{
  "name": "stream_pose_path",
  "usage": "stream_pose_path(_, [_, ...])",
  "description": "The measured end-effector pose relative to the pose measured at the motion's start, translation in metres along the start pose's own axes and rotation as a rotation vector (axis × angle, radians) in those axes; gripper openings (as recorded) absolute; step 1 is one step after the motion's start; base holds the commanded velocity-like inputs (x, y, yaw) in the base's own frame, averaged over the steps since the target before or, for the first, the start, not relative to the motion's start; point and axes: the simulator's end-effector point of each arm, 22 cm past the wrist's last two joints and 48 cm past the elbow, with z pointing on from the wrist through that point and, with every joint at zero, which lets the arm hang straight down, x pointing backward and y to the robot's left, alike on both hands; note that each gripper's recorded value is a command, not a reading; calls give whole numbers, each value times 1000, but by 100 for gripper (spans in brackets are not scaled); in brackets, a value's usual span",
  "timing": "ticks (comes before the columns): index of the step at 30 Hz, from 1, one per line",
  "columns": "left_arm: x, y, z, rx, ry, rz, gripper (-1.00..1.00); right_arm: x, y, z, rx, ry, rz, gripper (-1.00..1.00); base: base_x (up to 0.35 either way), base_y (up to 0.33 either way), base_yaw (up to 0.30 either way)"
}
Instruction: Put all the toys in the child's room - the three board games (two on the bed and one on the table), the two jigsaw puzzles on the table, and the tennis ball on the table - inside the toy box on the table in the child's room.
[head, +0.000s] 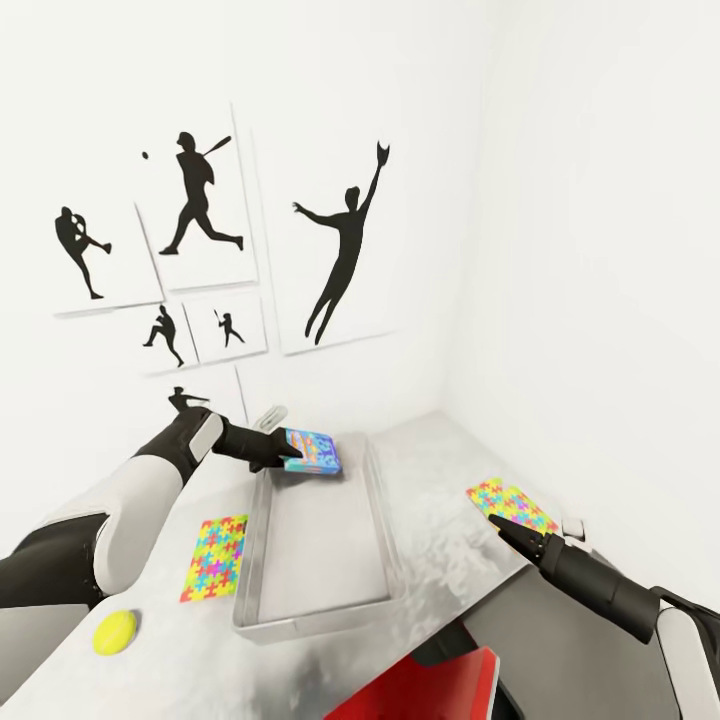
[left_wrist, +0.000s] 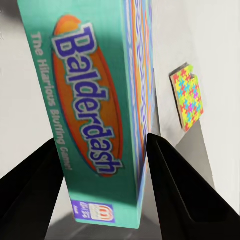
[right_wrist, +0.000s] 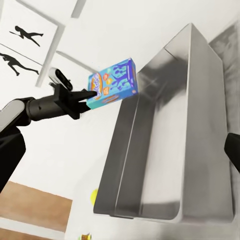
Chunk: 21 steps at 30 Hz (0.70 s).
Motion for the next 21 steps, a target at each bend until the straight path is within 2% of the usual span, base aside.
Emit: stream_pose_path(21, [7,10,13,4,29,-23,-100,5,-18,0,26,5,37,100,0,0,0])
